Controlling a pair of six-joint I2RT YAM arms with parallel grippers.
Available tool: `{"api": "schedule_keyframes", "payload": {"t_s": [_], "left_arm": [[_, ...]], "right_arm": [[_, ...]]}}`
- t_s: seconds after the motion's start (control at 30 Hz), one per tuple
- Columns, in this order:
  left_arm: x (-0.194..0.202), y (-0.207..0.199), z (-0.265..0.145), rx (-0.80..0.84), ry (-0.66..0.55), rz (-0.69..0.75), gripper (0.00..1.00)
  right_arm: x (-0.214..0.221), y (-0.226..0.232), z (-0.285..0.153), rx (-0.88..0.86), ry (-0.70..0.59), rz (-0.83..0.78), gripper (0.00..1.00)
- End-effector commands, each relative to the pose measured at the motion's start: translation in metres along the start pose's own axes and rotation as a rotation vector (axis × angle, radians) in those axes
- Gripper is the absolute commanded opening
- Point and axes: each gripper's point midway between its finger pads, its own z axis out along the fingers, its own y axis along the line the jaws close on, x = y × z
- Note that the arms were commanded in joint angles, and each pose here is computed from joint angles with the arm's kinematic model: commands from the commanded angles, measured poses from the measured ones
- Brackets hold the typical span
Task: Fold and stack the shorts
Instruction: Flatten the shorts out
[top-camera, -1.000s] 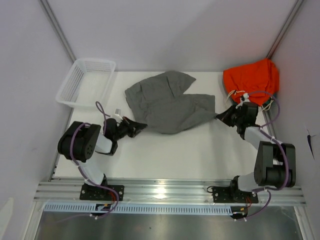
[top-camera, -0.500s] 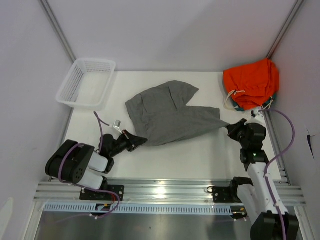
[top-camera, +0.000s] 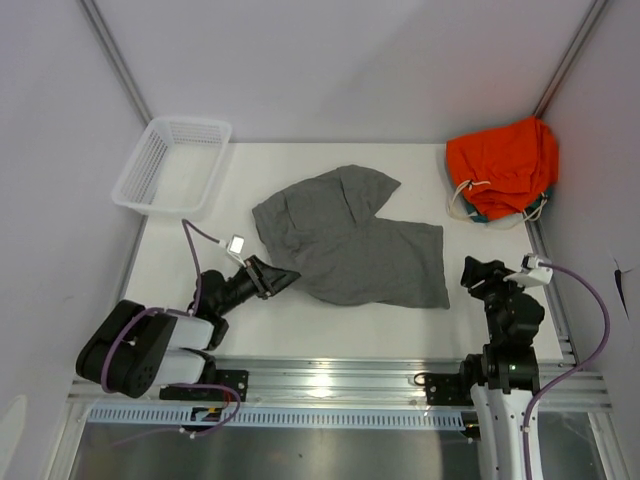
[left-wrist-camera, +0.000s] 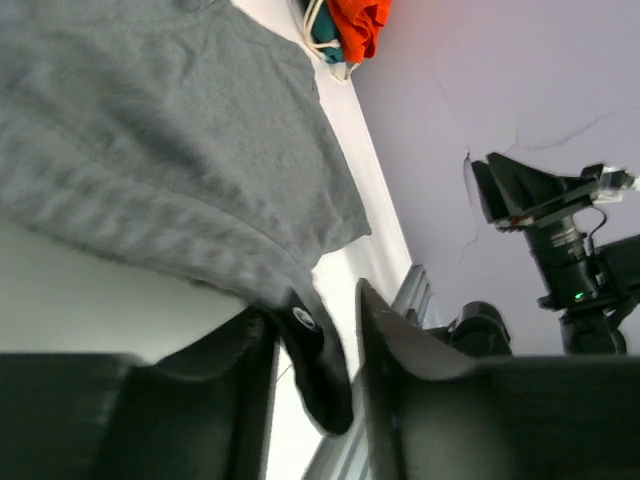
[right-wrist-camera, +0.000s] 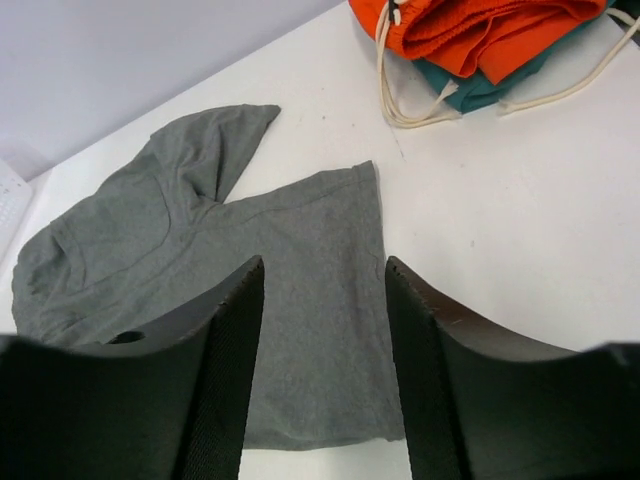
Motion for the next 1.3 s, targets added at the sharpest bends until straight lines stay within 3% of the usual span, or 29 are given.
{"api": "schedule_keyframes", "payload": {"t_s": [0.0,0.1,0.2,0.27,0.3,0.37,0.4,0.47,0.53,0.63,0.8,0.83,0.93,1.07,1.27], "left_arm": [[0.032,-0.023,-0.052,0.153,-0.053,0.169,0.58],[0.038,-0.024,-0.054,0.165,-0.027,0.193,0.71],[0.040,-0.023,-0.057,0.169,-0.029,0.222,0.75],[0.030,-0.035,-0.057,0.209,-0.078,0.277,0.76],[0.037,-0.019,-0.056,0.145,-0.043,0.239,0.77],[0.017,-0.039,-0.054,0.189,-0.118,0.330,0.77],[0.026,-0.018,-0.053,0.092,-0.064,0.282,0.78],[0.000,-0.053,-0.060,0.147,-0.163,0.405,0.80],[-0.007,-0.034,-0.066,0.004,-0.185,0.389,0.87],[-0.029,-0.049,-0.084,-0.051,-0.294,0.404,0.90],[-0.030,-0.035,-0.075,-0.159,-0.223,0.348,0.92],[-0.022,-0.015,-0.068,-0.239,-0.147,0.303,0.92],[-0.029,-0.009,-0.051,-0.320,-0.071,0.254,0.92],[-0.054,-0.004,-0.036,-0.403,-0.081,0.222,0.94],[-0.112,-0.001,-0.031,-0.531,-0.172,0.184,0.96]], "right_arm": [[-0.003,-0.003,-0.001,0.020,-0.009,-0.008,0.55],[-0.002,0.002,0.006,0.002,0.004,0.001,0.56],[-0.001,0.010,0.015,-0.030,0.035,0.012,0.57],[0.007,0.011,0.023,-0.032,0.079,0.026,0.58],[0.011,0.014,0.025,-0.046,0.099,0.032,0.58],[0.013,0.020,0.031,-0.066,0.112,0.054,0.59],[0.017,0.020,0.036,-0.063,0.133,0.062,0.59],[0.018,0.028,0.041,-0.090,0.143,0.075,0.59],[0.023,0.031,0.048,-0.100,0.166,0.080,0.59],[0.035,0.046,0.053,-0.142,0.202,0.090,0.59],[0.045,0.074,0.071,-0.160,0.255,0.058,0.59],[0.046,0.083,0.074,-0.180,0.271,0.048,0.58],[0.052,0.105,0.096,-0.218,0.350,0.045,0.55],[0.076,0.119,0.138,-0.220,0.488,0.035,0.58],[0.077,0.145,0.203,-0.228,0.541,0.060,0.56]]}}
